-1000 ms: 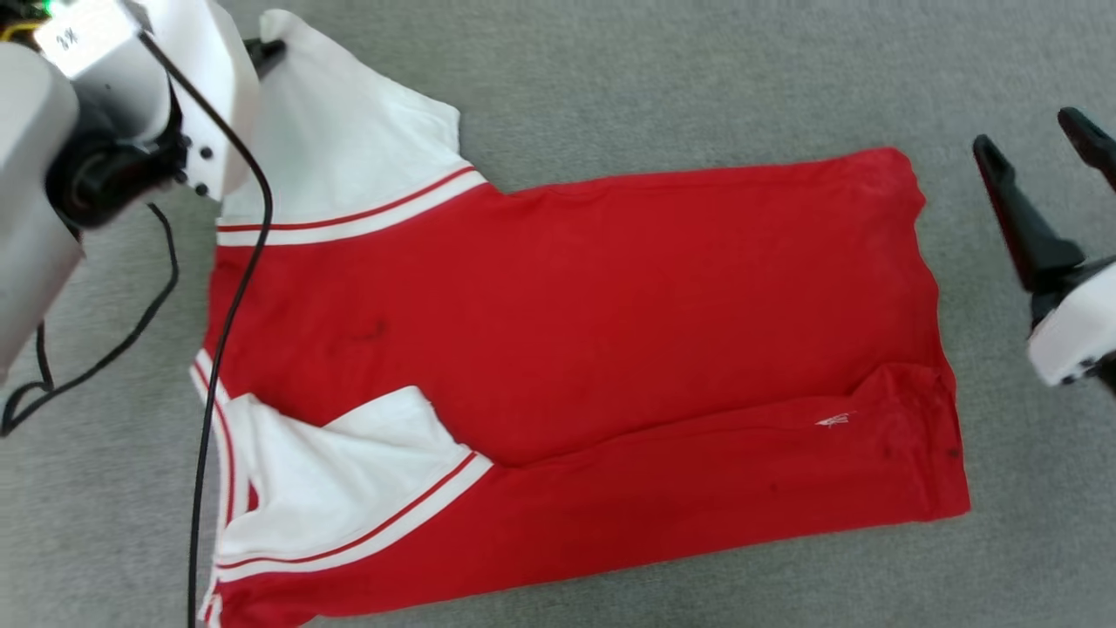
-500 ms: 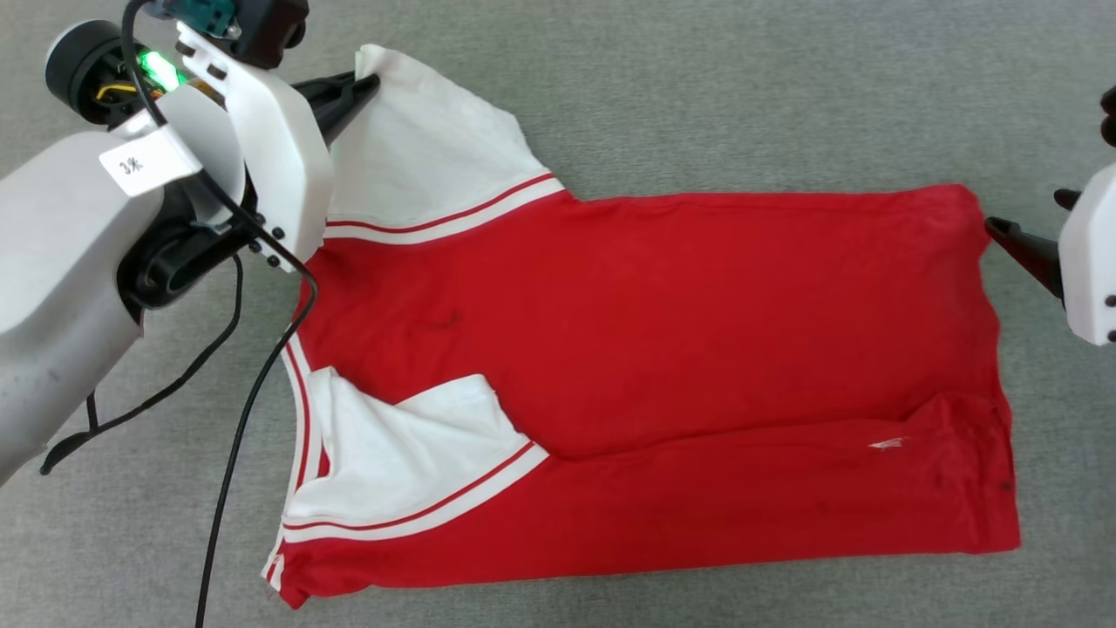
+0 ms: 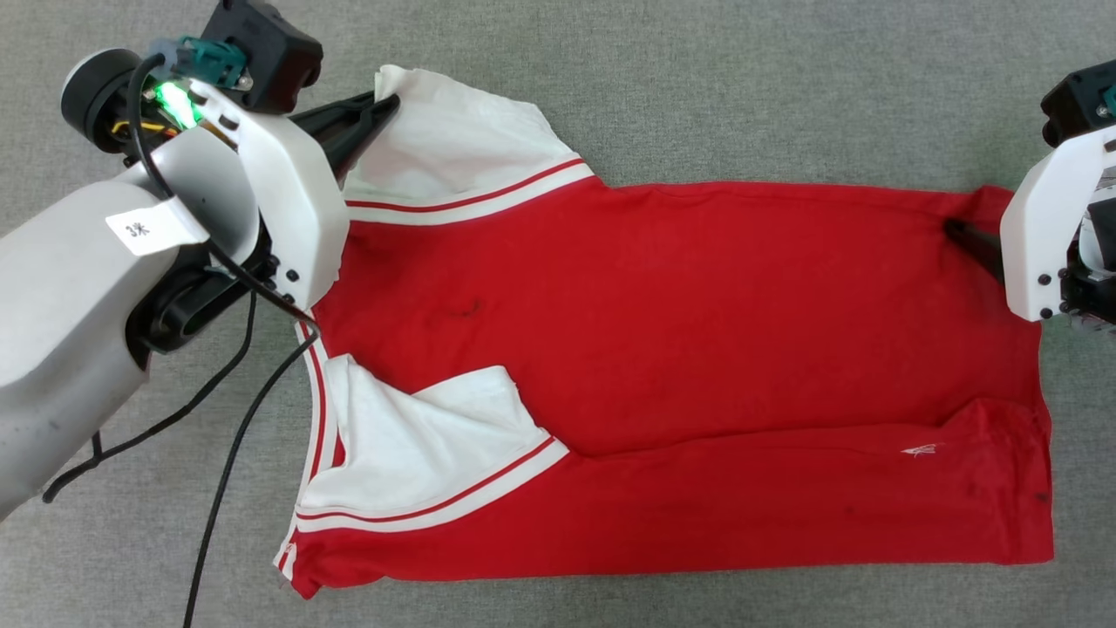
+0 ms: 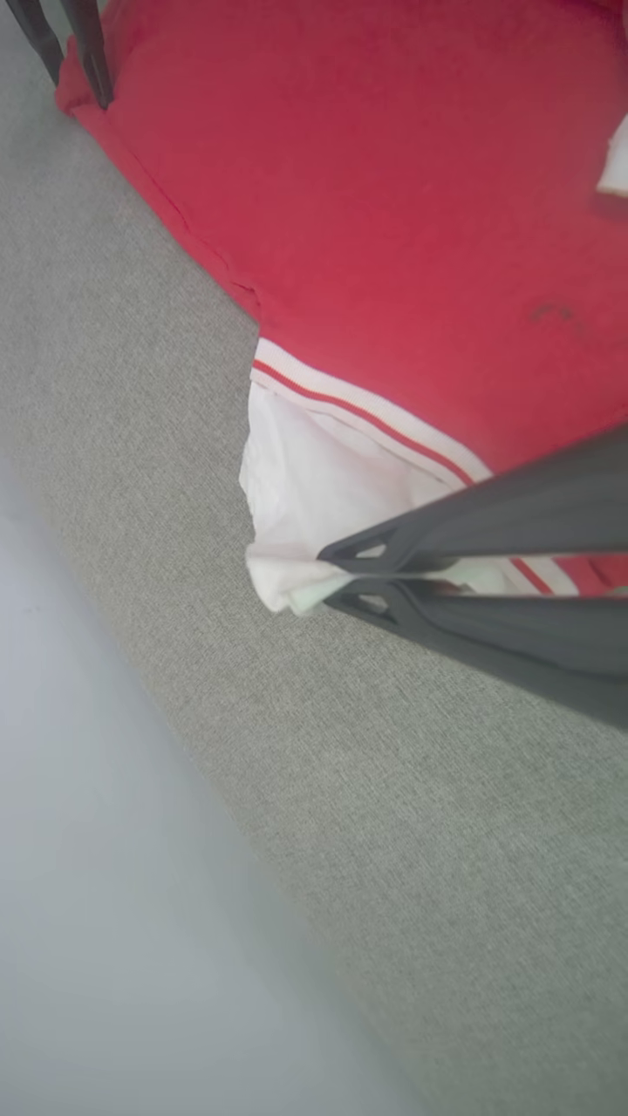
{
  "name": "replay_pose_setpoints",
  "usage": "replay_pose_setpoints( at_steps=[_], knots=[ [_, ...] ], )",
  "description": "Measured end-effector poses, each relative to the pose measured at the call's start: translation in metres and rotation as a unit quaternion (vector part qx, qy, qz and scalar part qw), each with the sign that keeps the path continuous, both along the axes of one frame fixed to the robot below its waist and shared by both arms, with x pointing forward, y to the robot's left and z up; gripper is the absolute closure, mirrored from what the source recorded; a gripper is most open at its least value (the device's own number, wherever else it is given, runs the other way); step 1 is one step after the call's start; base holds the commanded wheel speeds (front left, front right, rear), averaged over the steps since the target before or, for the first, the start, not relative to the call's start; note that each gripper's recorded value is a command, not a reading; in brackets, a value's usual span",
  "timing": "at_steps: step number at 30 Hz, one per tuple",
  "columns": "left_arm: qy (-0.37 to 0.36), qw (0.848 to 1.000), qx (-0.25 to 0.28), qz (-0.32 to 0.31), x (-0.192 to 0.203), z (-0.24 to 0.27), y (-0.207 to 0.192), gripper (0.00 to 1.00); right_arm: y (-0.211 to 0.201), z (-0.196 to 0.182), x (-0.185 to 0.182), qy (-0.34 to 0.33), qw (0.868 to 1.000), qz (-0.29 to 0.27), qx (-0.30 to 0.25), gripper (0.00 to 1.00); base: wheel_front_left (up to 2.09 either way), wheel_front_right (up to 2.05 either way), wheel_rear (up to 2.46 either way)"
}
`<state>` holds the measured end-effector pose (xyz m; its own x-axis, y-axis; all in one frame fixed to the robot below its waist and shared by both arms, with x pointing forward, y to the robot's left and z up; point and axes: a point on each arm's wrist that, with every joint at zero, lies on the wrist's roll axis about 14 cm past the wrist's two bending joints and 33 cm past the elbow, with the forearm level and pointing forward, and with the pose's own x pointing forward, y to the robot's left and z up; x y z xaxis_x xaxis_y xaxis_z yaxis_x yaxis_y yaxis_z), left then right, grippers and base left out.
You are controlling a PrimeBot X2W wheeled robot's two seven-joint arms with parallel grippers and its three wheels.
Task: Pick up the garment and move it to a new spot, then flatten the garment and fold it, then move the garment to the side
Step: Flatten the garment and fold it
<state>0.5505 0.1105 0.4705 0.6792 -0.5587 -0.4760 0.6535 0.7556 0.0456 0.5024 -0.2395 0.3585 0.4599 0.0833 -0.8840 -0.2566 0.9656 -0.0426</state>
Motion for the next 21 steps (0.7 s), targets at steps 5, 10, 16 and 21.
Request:
replay_pose_setpoints(
  at_steps=[5, 10, 16, 21],
  knots=[
    [-0.004, 1.0, 0.0, 0.001, -0.001, 0.002, 0.001, 1.0, 0.002, -0.001, 0.001, -0.017, 1.0, -0.001, 0.012, 1.0, 0.0, 0.0, 0.0],
    [-0.01, 1.0, -0.007, 0.009, -0.007, 0.007, 0.004, 1.0, 0.007, 0.017, 0.009, -0.08, 0.996, 0.002, 0.03, 1.0, 0.0, 0.0, 0.0],
    [-0.026, 0.999, -0.023, 0.024, -0.024, 0.022, 0.008, 1.0, 0.012, 0.056, 0.01, -0.172, 0.984, 0.014, 0.052, 1.0, 0.0, 0.0, 0.0],
    [-0.032, 0.998, -0.033, 0.032, -0.052, 0.031, 0.011, 1.0, 0.013, 0.079, -0.008, -0.226, 0.971, 0.019, 0.071, 1.0, 0.0, 0.0, 0.0]
  ],
)
